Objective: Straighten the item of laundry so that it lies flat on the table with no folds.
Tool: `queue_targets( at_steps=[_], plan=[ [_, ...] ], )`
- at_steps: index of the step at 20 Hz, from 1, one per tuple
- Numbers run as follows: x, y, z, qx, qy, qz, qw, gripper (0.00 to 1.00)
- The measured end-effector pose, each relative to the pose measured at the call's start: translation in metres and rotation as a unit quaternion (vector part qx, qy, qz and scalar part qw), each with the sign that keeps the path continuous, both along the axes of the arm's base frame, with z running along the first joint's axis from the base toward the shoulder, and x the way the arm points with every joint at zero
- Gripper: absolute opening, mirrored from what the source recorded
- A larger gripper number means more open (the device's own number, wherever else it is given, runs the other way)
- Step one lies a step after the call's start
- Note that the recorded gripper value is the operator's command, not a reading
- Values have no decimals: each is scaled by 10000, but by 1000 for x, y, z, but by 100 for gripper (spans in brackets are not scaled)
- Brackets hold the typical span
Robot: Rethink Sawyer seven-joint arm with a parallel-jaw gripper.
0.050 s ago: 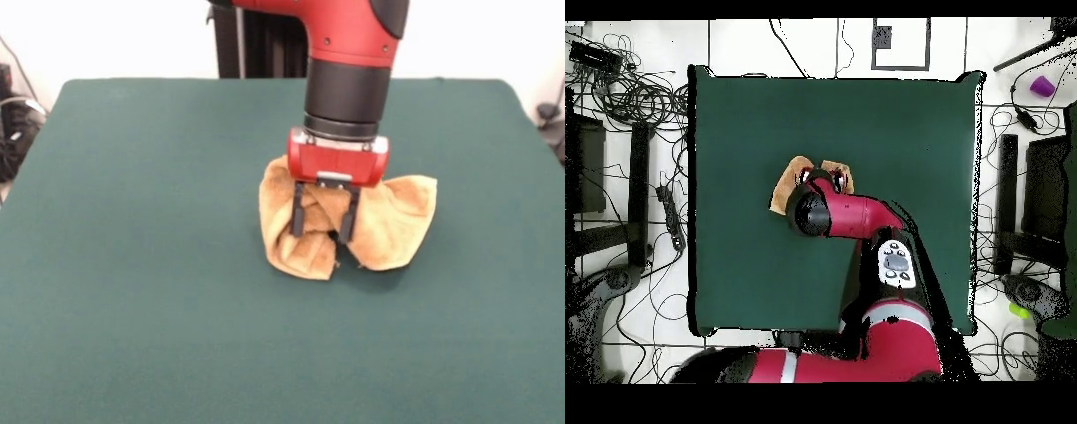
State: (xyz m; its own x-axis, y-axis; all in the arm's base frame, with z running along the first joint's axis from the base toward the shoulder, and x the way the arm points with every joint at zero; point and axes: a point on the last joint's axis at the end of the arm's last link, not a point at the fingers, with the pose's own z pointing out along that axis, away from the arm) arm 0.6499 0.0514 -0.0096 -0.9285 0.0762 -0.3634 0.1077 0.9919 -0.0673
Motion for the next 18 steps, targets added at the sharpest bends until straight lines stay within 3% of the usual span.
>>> queue_targets(
  at_steps=[10,18],
  plan=[
    [-43,-28,-12,62,-40,113,9999,100],
    [-67,-30,-17,220,-178,266,9992,100]
  ],
)
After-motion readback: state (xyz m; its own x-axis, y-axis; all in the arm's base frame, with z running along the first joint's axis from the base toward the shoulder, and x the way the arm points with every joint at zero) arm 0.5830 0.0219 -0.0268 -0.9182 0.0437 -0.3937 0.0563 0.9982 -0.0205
